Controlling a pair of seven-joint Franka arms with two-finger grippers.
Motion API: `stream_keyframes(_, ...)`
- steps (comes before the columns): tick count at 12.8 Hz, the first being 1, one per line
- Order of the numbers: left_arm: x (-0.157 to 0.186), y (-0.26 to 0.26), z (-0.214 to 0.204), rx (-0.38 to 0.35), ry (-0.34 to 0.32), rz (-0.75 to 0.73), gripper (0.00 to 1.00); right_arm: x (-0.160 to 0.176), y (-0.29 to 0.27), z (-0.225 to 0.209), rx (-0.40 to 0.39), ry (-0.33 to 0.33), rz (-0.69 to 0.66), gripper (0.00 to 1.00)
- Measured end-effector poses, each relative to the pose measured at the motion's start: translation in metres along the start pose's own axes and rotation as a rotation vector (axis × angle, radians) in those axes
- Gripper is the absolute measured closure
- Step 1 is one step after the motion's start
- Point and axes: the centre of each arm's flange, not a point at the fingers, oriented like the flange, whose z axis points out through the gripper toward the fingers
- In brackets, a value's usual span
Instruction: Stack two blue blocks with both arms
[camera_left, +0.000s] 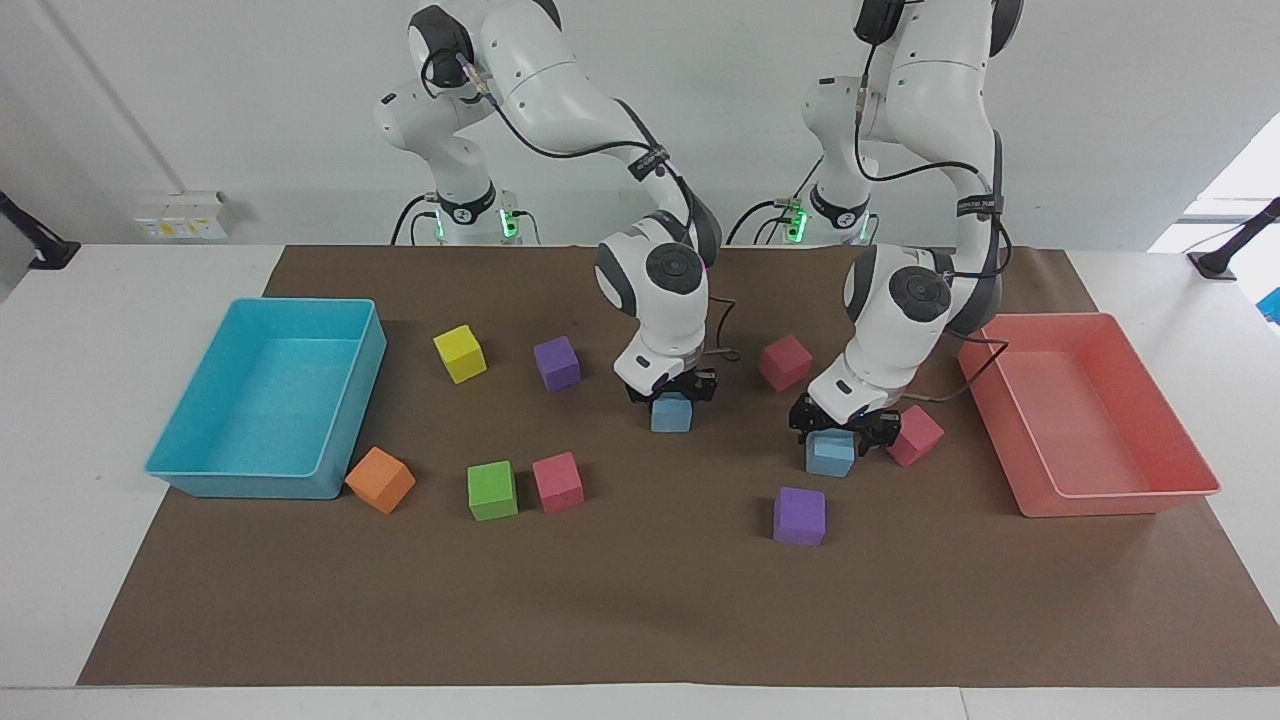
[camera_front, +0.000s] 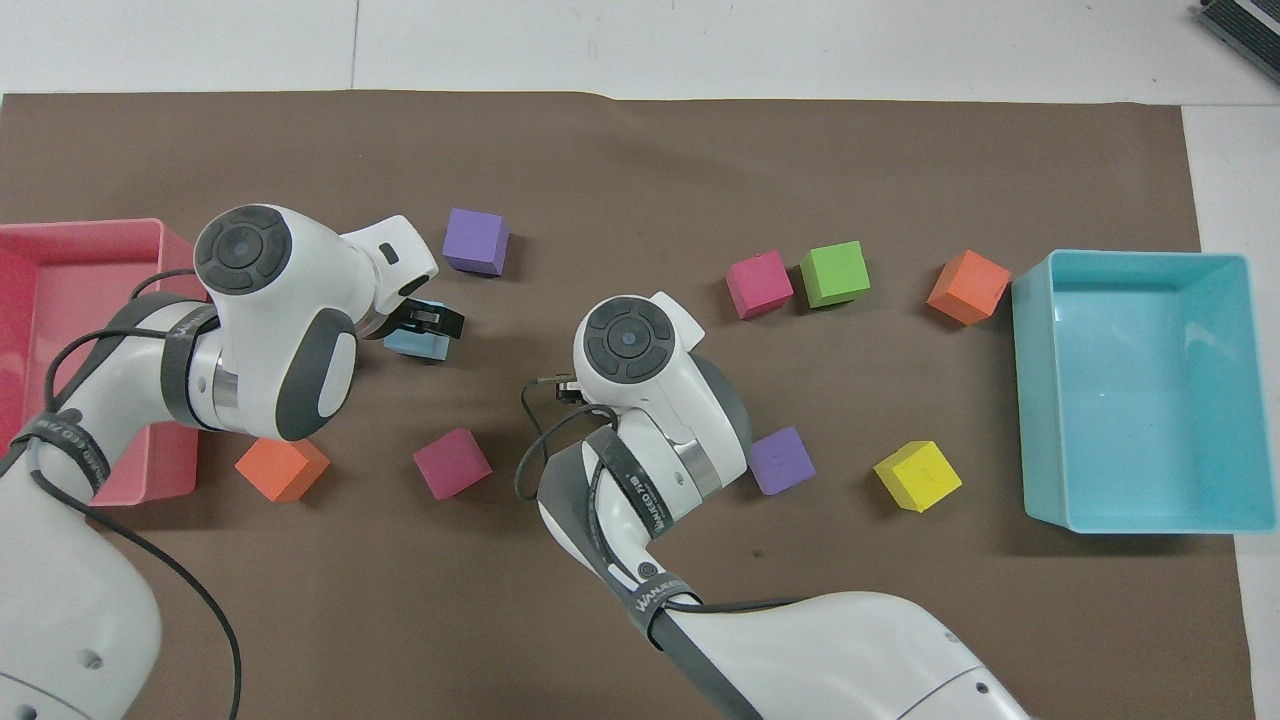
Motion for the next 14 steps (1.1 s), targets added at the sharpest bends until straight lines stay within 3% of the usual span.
stream_keyframes(3,-0.001,-0.001,0.002,0.001,-0.004,-0.002,0.0,-0.002,-0.002,0.001,-0.001,-0.001,-0.009,0.03)
stream_keyframes(4,-0.002,-0.002,0.002,0.001,-0.005,-0.003,0.0,-0.004,-0.005,-0.001,-0.007,0.005,-0.021,0.0)
stream_keyframes(7,-0.003,-0.001,0.004,0.001,-0.009,-0.002,0.0,-0.005,-0.008,-0.02,-0.026,0.053,-0.058,0.0)
stream_keyframes(8,-0.005,-0.001,0.006,0.001,-0.015,-0.002,0.08,-0.003,-0.006,-0.031,-0.024,0.072,-0.062,0.0)
stream_keyframes(9,-0.007,-0.001,0.009,0.001,-0.022,-0.004,0.08,-0.002,-0.004,-0.044,-0.019,0.092,-0.064,0.0)
stream_keyframes(11,-0.009,-0.001,0.011,0.002,-0.026,-0.016,0.35,0.0,0.001,-0.073,-0.002,0.125,-0.059,0.0)
stream_keyframes(12,-0.009,-0.002,0.01,0.002,-0.024,-0.017,0.41,0.001,0.004,-0.084,0.007,0.138,-0.054,0.0)
stream_keyframes(14,-0.008,-0.002,0.01,0.003,-0.023,-0.02,0.41,0.007,0.023,-0.106,0.018,0.154,-0.024,0.0)
